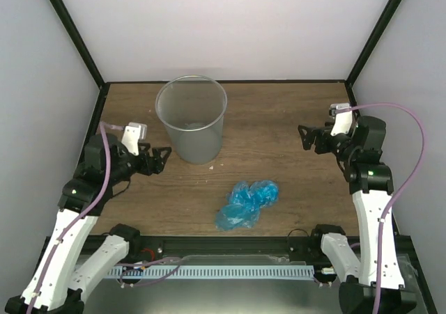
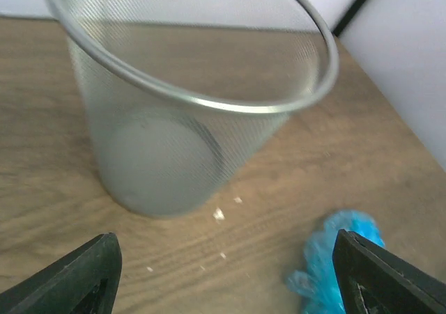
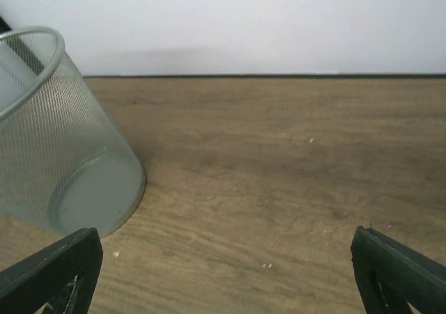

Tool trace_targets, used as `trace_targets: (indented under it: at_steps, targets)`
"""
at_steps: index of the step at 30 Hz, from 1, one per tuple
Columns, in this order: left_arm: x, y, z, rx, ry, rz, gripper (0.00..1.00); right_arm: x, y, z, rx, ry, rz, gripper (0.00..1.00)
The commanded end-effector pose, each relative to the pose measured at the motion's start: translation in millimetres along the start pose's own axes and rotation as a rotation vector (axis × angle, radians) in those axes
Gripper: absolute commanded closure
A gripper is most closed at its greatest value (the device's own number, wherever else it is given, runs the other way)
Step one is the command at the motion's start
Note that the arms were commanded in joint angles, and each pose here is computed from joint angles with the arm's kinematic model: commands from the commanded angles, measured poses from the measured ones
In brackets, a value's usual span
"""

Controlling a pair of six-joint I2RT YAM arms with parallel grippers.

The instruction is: Put the trash bags into the trash bin

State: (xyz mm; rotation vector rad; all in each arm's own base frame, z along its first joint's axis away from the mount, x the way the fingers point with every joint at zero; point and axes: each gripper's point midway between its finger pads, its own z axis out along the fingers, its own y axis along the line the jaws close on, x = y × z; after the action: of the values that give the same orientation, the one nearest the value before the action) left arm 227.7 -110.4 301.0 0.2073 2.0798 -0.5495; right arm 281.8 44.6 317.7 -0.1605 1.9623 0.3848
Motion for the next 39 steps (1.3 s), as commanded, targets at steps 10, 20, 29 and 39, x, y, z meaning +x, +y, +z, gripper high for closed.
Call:
trace_targets:
  at_steps: [10, 20, 29, 39]
  targets:
    - [76.6, -81.1, 5.3, 0.532, 0.246, -0.133, 0.27, 37.6, 56.5, -19.6, -0.332, 0.063, -0.284, 0.05]
    - [105.9, -143.6, 51.3, 0.534, 0.444, 0.099, 0.27, 57.2, 60.8, -7.2, -0.455, 0.159, -0.376, 0.11]
    - [180.0, -193.0, 47.7, 0.614, 0.583, 0.321, 0.22, 145.7, 52.1, 5.6, -0.591, 0.489, -0.476, 0.14]
    - [203.8, -222.4, 31.9, 0.764, 0.620, 0.410, 0.21, 255.2, 51.2, 38.2, -0.562, 0.857, -0.530, 0.20]
